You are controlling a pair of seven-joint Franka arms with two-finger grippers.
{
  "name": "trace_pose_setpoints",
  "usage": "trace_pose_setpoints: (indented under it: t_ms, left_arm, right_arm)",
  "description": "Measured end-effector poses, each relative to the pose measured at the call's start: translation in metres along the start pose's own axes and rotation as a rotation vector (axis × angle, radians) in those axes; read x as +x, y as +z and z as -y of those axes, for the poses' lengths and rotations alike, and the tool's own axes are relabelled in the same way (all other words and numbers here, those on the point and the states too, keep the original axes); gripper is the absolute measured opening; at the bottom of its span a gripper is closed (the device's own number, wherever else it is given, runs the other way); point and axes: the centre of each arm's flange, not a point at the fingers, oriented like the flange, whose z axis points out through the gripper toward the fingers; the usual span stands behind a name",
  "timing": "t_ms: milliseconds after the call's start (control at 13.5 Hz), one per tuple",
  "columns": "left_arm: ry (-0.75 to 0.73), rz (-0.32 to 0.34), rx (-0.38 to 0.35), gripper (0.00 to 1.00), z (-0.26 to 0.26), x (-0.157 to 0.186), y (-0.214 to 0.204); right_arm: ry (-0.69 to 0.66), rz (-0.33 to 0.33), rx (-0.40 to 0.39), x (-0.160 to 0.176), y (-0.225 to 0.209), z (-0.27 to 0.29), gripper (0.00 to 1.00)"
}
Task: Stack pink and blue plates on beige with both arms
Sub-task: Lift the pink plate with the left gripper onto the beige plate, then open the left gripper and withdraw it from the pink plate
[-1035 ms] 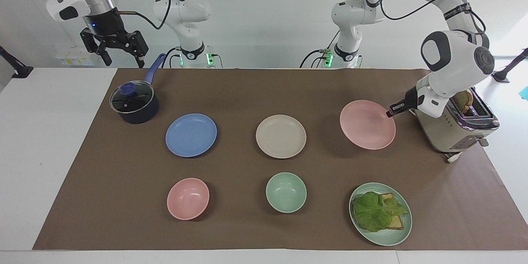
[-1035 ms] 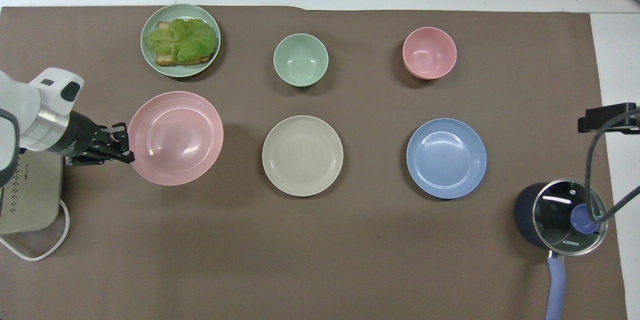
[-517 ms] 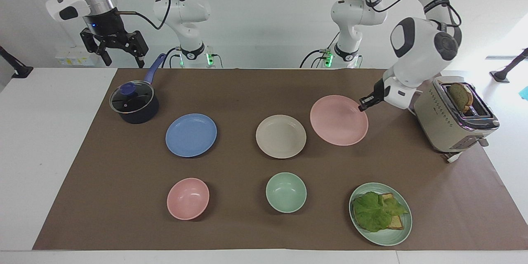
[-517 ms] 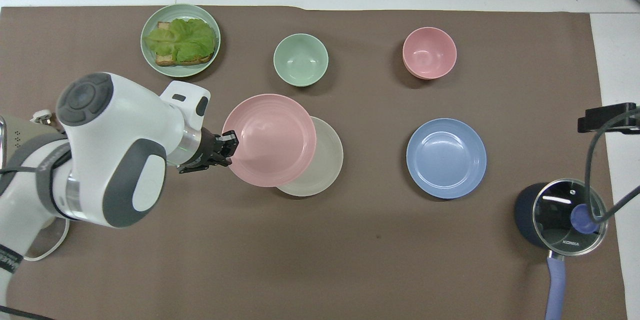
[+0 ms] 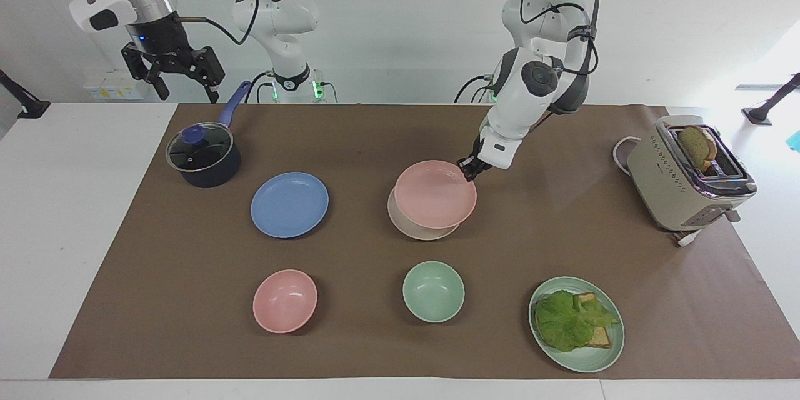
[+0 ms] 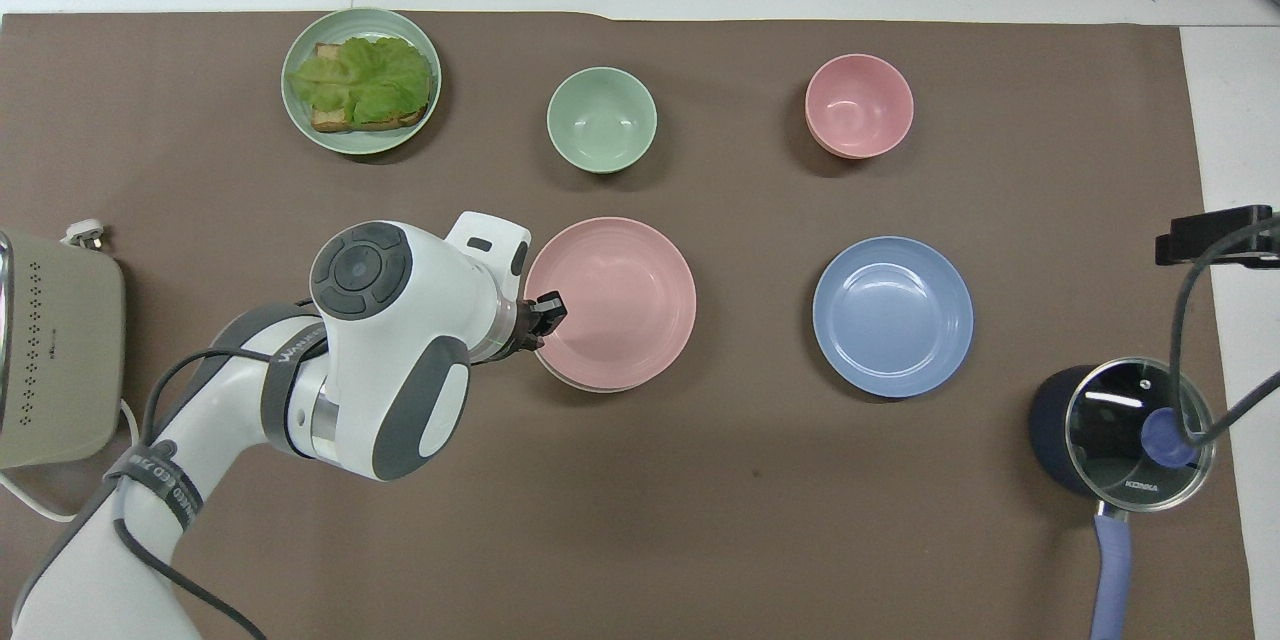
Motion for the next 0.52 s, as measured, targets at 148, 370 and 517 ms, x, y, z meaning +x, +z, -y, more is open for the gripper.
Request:
trace_pose_setpoints:
  t_ms: [148,370,517]
  left_arm:
    - [0.001,0.001,0.002,0.03,-0.0008,-0.0012,0.0029]
    - [-0.005,0.004,0.008,0.03,0.0028,0.0004,0.0057]
    - [-0.007,0.008,0.014,0.03,0.0049,-0.0002,0.0090]
  right_arm:
    - [0.000,0.000,0.000,0.0000,0.0000,0.0000,1.00]
    - [0.000,0.000,0.000,0.0000,0.0000,0.0000,1.00]
    - [0.000,0.000,0.000,0.0000,0.0000,0.0000,1.00]
